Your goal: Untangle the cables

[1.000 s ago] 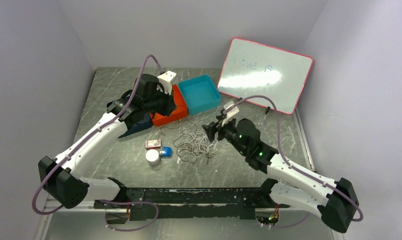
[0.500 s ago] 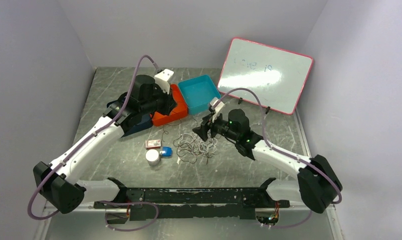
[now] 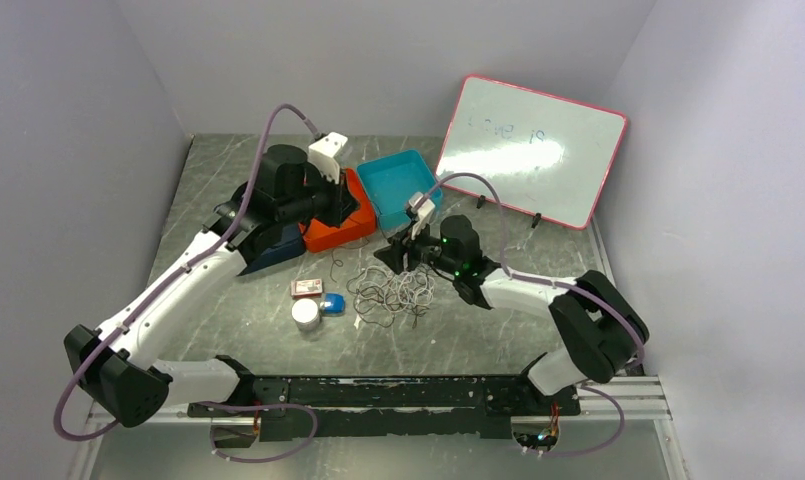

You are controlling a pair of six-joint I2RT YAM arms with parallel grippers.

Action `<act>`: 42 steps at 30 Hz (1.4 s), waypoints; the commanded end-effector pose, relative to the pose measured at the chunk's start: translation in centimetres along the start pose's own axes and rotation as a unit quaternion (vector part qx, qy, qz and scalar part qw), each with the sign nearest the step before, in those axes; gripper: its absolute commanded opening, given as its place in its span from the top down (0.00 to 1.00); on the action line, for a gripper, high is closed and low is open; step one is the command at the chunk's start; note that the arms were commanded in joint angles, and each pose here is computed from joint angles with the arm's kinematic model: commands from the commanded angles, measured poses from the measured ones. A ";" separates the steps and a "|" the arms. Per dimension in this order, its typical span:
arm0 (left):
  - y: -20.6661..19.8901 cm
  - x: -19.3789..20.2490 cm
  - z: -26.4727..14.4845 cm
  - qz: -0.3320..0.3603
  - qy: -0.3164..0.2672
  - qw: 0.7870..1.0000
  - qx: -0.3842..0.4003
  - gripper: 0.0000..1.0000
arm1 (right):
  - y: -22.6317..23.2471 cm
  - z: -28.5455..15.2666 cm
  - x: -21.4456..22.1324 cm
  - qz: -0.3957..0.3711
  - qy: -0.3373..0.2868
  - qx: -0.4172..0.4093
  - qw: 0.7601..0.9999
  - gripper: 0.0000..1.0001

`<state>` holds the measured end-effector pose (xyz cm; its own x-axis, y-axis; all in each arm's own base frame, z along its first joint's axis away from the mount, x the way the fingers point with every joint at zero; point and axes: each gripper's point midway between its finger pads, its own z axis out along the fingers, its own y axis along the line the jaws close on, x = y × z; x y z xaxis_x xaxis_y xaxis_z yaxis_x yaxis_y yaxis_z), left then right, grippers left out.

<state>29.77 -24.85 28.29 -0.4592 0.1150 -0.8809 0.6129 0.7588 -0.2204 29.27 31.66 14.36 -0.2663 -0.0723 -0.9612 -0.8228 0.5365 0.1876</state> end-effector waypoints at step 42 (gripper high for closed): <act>4.9 -7.7 -3.0 -0.062 -0.069 0.987 -0.135 0.93 | 1.5 -12.6 -0.7 0.104 -0.008 0.202 0.974 0.42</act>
<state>32.70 -21.78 36.87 -0.3897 -0.0551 -0.9193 0.4396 0.8660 -0.2383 21.50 24.29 17.77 -0.3532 0.0736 -0.9326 -0.6054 0.7420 0.2879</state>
